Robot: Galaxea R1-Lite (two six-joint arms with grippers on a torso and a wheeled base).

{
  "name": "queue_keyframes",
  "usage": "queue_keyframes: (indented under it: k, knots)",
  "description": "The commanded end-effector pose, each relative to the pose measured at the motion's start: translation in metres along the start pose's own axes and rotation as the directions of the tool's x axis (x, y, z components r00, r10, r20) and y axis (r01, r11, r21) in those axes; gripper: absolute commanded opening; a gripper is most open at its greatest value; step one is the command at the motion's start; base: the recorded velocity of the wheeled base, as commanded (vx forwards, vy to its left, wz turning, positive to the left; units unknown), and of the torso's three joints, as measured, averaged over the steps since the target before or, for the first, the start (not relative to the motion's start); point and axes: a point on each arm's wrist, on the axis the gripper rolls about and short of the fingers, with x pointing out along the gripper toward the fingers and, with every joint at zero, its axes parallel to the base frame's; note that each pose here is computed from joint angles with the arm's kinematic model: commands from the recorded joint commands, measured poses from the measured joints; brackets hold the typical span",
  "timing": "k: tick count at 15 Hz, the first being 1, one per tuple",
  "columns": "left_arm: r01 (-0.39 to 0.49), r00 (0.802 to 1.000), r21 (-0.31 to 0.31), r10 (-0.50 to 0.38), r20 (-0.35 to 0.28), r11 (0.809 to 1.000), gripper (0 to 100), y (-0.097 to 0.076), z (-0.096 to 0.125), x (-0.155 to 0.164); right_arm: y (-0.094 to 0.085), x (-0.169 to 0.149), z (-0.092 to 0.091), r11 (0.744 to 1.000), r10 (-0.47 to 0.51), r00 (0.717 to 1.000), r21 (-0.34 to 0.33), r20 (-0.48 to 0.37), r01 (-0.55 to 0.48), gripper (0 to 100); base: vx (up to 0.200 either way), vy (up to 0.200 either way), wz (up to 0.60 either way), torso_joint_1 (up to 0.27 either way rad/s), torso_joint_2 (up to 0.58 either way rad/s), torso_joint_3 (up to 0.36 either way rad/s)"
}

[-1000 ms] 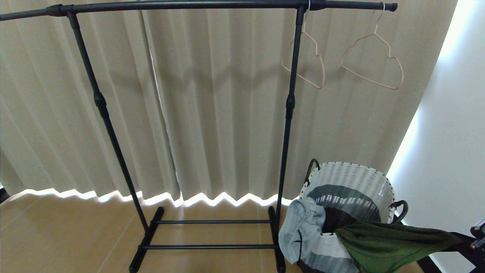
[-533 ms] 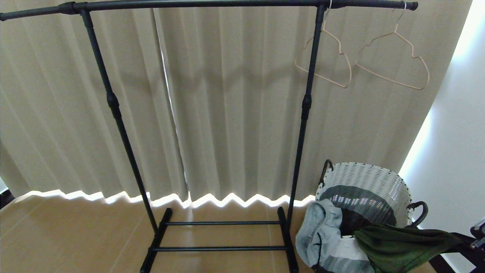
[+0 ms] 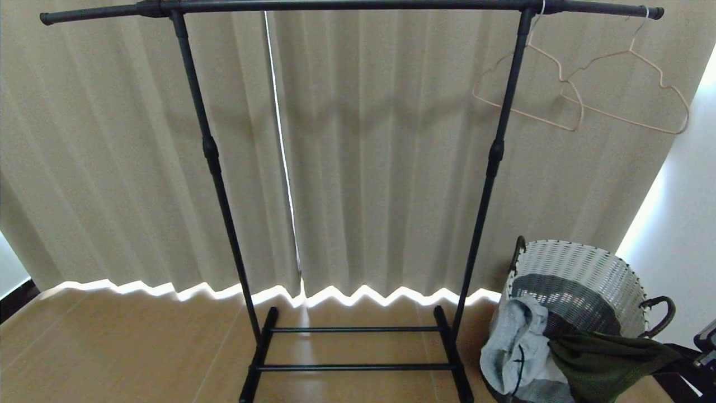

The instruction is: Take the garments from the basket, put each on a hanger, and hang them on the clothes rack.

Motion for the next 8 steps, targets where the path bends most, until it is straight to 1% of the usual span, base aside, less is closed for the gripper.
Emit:
queue_keyframes:
  k: [1,8]
  knots:
    - [0.0,1.0,-0.001,0.0,0.0,1.0,100,0.0,-0.0001,0.0,-0.0001,0.0002,0.0004,1.0,0.0,1.0,-0.001,0.001,0.0,0,0.0,0.0,0.0,0.0,0.0,0.0]
    - [0.002,1.0,0.006,-0.002,-0.001,1.0,100,-0.0001,0.0,0.0001,0.0,0.0005,0.0004,1.0,0.002,1.0,-0.002,0.0,-0.002,0,0.0,0.0,0.0,0.0,0.0,0.0]
